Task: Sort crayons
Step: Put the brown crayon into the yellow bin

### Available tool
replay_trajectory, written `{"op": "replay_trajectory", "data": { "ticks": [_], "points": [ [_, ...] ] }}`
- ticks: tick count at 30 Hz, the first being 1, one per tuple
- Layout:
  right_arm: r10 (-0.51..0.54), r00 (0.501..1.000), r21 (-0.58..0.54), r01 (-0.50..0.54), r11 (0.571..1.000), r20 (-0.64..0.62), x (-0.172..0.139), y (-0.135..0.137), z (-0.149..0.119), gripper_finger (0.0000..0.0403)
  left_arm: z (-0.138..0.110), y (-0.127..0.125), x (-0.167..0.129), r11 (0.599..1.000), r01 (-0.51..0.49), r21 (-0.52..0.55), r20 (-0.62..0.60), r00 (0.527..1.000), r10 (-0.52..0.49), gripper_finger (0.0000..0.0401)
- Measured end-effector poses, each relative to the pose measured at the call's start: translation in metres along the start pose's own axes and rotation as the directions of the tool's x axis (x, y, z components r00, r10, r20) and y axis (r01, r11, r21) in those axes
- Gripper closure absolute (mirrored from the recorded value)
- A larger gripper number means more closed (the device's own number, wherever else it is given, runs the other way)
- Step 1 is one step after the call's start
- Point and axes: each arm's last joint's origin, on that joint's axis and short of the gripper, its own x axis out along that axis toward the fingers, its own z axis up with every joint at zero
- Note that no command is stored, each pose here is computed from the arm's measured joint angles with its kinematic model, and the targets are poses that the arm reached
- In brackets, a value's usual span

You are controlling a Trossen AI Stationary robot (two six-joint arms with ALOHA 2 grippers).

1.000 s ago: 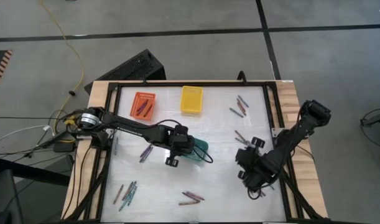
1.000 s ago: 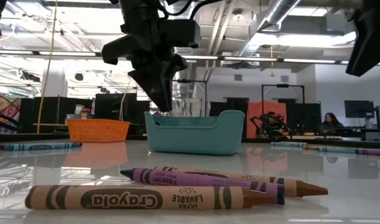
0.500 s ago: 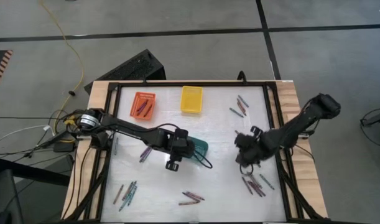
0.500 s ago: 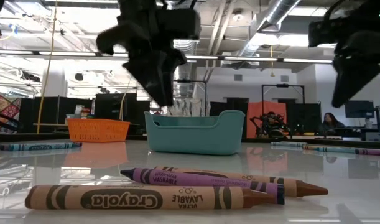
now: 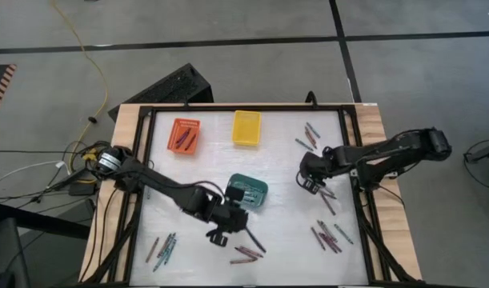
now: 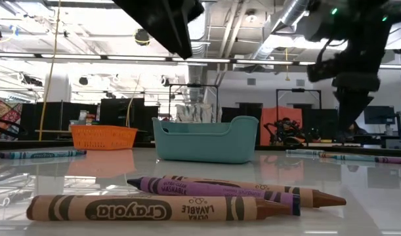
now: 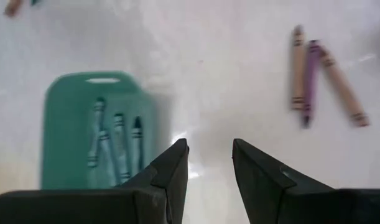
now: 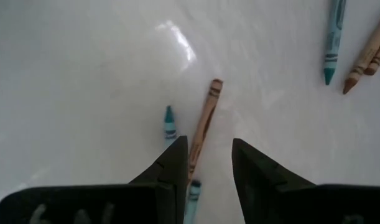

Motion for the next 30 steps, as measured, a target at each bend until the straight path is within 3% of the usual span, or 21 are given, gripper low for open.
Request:
{"op": "replay_trajectory", "data": {
  "ticks": [14, 22, 30],
  "points": [
    [0.089, 0.996, 0.065, -0.087, 0.994, -0.031, 0.032, -0.022, 0.002, 0.0285, -0.001, -0.058, -0.014, 1.000, 0.029, -0.012, 0.035, 0.999, -0.028, 0.0285],
    [0.098, 0.993, 0.052, -0.095, 0.994, -0.063, 0.049, -0.015, 0.002, 0.0285, -0.003, -0.073, -0.019, 1.000, 0.012, -0.009, 0.047, 0.999, -0.011, 0.0285],
    [0.025, 0.989, 0.017, -0.023, 1.000, -0.144, 0.072, -0.009, 0.002, 0.0302, -0.004, -0.077, -0.020, 1.000, 0.010, -0.019, 0.043, 0.999, -0.010, 0.0285]
  ]
}}
